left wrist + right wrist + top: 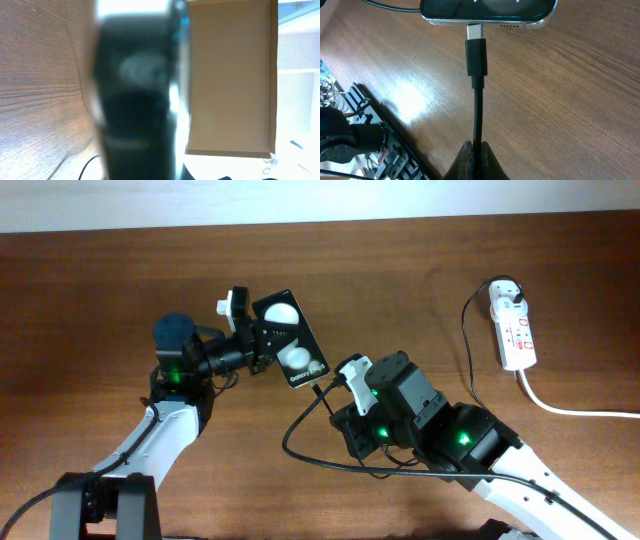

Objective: Plug charger to phone and switch on socket

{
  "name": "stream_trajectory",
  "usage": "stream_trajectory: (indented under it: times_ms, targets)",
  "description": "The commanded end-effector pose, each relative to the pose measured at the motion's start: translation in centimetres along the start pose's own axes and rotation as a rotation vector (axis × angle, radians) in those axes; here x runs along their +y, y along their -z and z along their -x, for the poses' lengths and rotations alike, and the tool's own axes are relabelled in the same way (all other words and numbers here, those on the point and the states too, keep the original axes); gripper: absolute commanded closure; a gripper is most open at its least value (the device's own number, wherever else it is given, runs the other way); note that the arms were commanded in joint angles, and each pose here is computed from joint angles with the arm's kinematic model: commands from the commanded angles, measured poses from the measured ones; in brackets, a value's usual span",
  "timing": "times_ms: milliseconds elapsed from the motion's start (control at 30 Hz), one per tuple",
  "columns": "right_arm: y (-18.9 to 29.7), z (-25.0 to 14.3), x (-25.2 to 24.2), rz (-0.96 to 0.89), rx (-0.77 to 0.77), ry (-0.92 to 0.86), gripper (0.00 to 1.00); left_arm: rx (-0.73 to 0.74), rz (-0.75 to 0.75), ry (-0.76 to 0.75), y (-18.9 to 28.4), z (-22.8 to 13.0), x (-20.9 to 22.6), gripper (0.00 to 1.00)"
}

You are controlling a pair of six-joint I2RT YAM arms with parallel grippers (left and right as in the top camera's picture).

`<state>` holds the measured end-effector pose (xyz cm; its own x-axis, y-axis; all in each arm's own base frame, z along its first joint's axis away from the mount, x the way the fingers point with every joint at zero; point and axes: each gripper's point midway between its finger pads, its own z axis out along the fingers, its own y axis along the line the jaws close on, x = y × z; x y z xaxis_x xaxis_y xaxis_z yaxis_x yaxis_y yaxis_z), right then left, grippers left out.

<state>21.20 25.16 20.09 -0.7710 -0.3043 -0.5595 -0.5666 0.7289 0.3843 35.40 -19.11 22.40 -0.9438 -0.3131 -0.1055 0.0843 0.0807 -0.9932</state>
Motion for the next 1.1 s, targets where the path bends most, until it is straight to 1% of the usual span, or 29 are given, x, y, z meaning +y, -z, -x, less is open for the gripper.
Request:
stream_trajectory:
  times_ms: [0,633,767,967,1067]
  targets:
    - [0.0,0.1,0.5,0.017,-0.005,0.021,0.96,0.007,-0.008,-0.034,-0.1,0.1,-0.4,1.0]
    - [-0.7,0.5,0.1,0.001,-0.009,-0.002,0.96,0.037,-0.014,-0.037,-0.2,-0.4,-0.5,1.0]
    - [-0.7,0.9,0.2,0.007,-0.026,0.002,0.96,0.066,-0.024,-0.107,-0.1,-0.9,-0.6,1.0]
    - [-0.7,1.1,0.3,0.01,-0.035,0.005,0.96,0.079,-0.029,-0.144,-0.1,-1.2,-0.7,1.0]
    - [-0.6,1.9,0.6,0.02,-0.066,0.013,0.96,0.079,-0.029,-0.143,-0.1,-1.2,-0.7,1.0]
